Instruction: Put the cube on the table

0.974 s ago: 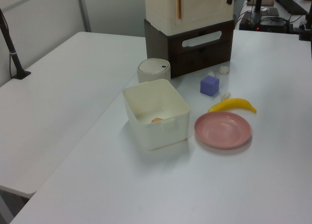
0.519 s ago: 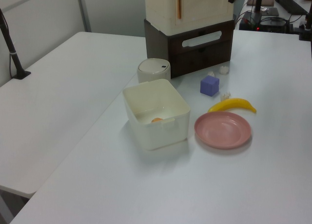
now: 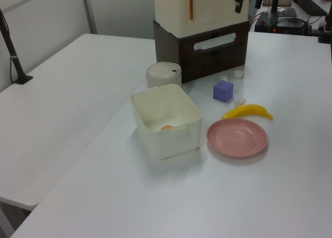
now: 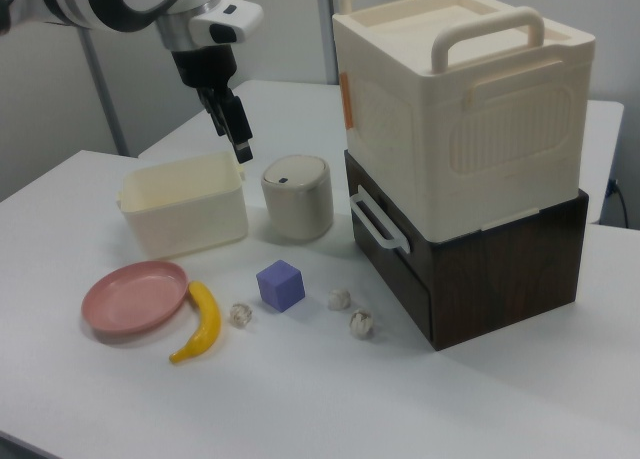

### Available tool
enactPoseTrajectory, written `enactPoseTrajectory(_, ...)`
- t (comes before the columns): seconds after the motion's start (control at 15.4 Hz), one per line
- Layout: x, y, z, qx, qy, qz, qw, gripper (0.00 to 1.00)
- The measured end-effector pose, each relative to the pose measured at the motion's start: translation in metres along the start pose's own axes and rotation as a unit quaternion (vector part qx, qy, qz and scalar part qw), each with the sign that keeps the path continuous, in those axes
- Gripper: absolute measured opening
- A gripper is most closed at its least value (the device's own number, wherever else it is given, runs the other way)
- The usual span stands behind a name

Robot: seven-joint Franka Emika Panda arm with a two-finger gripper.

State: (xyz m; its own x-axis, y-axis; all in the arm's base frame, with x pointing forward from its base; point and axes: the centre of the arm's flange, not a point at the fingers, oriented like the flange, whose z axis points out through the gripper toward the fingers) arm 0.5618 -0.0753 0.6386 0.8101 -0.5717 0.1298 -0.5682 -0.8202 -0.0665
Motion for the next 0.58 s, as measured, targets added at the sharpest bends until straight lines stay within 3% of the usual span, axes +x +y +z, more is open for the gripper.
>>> enactPoseTrajectory(0.58, -0.0030, -0.0060, 0.0034, -0.001, -0.003, -0.057, 0.9984, 1.00)
